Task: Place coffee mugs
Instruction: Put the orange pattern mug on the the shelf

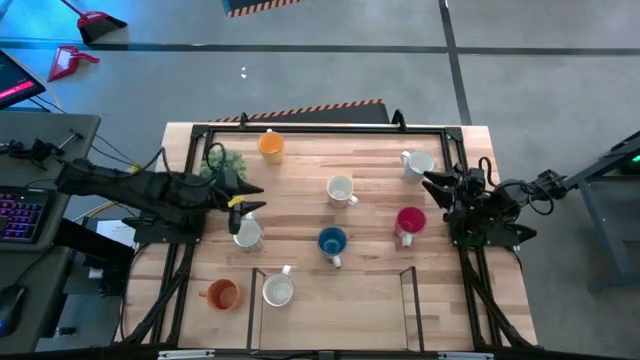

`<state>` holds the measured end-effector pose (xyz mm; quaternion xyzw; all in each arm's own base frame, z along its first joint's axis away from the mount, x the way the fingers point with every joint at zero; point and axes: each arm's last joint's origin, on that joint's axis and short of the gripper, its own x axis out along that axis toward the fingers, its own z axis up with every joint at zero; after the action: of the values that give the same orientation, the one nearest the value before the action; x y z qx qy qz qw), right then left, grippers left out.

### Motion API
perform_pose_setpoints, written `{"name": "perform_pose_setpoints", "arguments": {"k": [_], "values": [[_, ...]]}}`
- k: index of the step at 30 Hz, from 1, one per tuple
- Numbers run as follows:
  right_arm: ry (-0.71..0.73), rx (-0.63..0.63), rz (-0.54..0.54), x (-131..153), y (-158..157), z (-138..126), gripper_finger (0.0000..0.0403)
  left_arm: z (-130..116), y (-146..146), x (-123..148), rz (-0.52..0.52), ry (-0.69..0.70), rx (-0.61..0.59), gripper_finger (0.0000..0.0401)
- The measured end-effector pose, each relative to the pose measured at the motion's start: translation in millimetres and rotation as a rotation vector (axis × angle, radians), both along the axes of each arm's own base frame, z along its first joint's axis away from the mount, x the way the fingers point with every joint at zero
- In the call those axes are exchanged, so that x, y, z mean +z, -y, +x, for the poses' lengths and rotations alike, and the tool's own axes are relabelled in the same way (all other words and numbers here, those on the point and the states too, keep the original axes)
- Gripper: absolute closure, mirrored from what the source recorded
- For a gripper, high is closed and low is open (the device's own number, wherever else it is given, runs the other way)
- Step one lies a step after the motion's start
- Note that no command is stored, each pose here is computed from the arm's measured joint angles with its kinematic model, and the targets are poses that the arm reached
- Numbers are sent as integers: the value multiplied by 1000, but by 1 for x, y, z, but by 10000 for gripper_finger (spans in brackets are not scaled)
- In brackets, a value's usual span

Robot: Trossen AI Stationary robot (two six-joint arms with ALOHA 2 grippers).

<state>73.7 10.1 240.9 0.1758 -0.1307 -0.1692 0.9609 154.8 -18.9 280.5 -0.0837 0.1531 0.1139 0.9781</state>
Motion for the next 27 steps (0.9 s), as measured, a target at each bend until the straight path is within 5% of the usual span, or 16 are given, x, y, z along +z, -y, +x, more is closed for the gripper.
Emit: {"name": "perform_pose_setpoints", "arguments": {"k": [13,27], "values": [[-127,1,-94,26,-8,17,238,33,-10,-46,69,119,62,231],[-286,4,-184,36,-20,46,237,44,-14,-37,-22,271,19,231]]}}
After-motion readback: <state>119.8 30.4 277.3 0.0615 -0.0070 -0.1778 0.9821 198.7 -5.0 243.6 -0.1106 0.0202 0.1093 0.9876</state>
